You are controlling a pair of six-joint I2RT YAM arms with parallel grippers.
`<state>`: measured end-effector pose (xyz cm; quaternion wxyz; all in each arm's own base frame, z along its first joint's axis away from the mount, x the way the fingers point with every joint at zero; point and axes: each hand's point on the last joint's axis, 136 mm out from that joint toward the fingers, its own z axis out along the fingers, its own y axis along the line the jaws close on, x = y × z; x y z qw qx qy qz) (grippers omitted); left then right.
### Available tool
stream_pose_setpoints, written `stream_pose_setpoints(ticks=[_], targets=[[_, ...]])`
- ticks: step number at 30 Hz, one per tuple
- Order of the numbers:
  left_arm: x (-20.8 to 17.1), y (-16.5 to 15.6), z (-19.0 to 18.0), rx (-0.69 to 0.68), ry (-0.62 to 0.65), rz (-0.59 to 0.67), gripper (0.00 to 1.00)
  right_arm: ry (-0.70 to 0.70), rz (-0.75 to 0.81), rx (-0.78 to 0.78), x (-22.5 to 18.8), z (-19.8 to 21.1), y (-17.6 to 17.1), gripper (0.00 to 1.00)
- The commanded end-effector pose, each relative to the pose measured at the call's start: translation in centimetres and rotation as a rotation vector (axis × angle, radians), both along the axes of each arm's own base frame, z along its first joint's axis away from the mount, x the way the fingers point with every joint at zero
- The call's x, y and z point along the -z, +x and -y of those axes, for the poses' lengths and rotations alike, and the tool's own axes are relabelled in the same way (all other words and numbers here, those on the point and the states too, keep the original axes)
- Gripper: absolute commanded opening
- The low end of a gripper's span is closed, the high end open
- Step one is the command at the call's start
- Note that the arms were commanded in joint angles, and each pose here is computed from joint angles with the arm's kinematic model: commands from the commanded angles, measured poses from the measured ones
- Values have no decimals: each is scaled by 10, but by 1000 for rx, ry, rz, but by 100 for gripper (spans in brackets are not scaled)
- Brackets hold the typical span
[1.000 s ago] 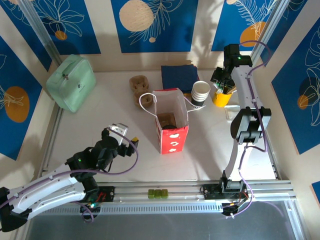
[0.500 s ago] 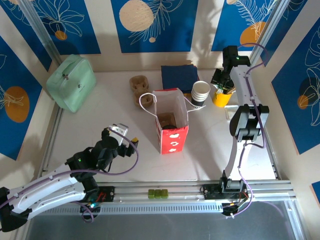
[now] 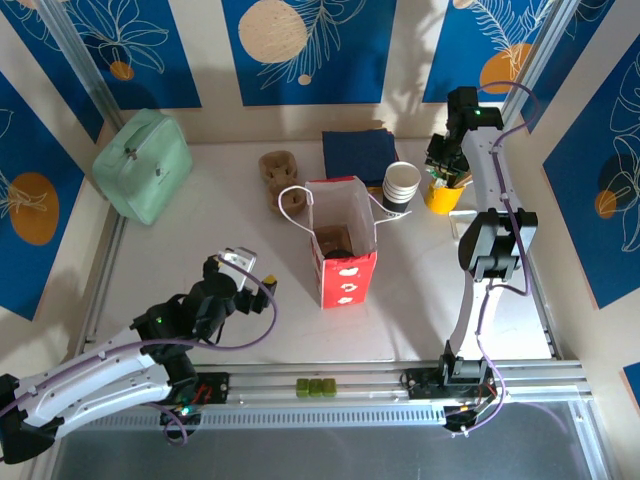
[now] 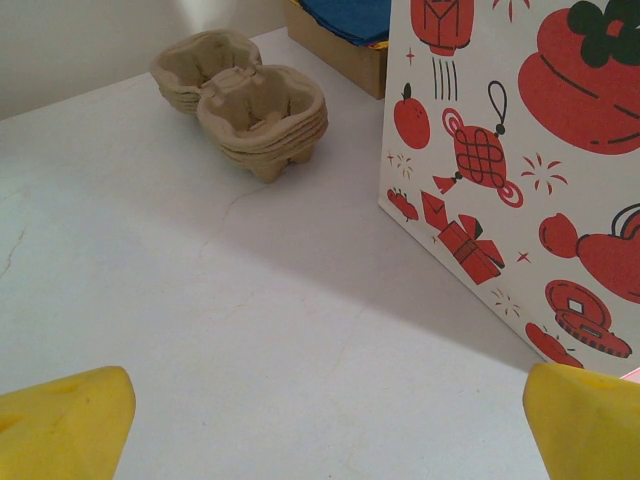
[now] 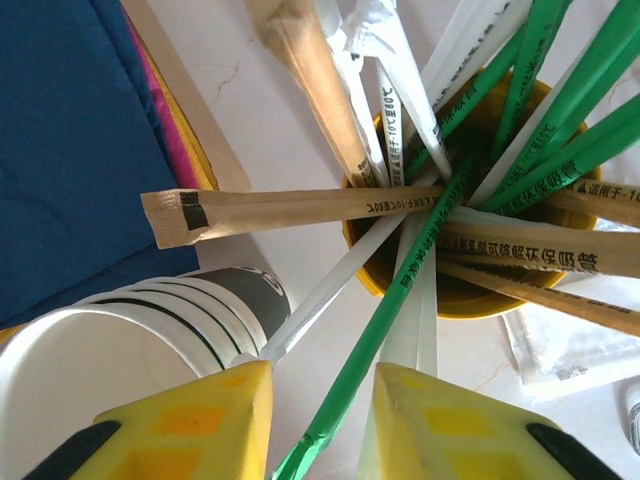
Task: Pack the takeout coffee
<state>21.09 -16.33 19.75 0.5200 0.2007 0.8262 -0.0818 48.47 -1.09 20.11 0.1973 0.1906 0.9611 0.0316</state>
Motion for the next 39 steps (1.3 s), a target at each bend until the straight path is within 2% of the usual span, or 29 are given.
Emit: stream_pose_setpoints(ticks=[1,4,11,18,23,28,39], targets=[[-8,0,-2,-6,-9,13,99,7,-15,-3,-5,0,-8,33],[-8,1,-2,-5,-11,13,99,19,-7,-8,-10,-3,-12,35],[-7,0,-1,-3,-12,7,99,26,0,-34,-20,-15,-21,47],[-6,-1,-1,-6,-17,0,99,-19,-31,-59,-16,-18,-29,51],[-5,-1,-3,-12,-17,-7,99,-75,-58,-101,-11,-18,-32,51],[-4,-1,-3,-13,-22,-9,99,-125,-95,-101,-4,-12,-32,45],[-4,-2,-3,-15,-25,-14,99,-148,-94,-93,-2,-6,-27,39]])
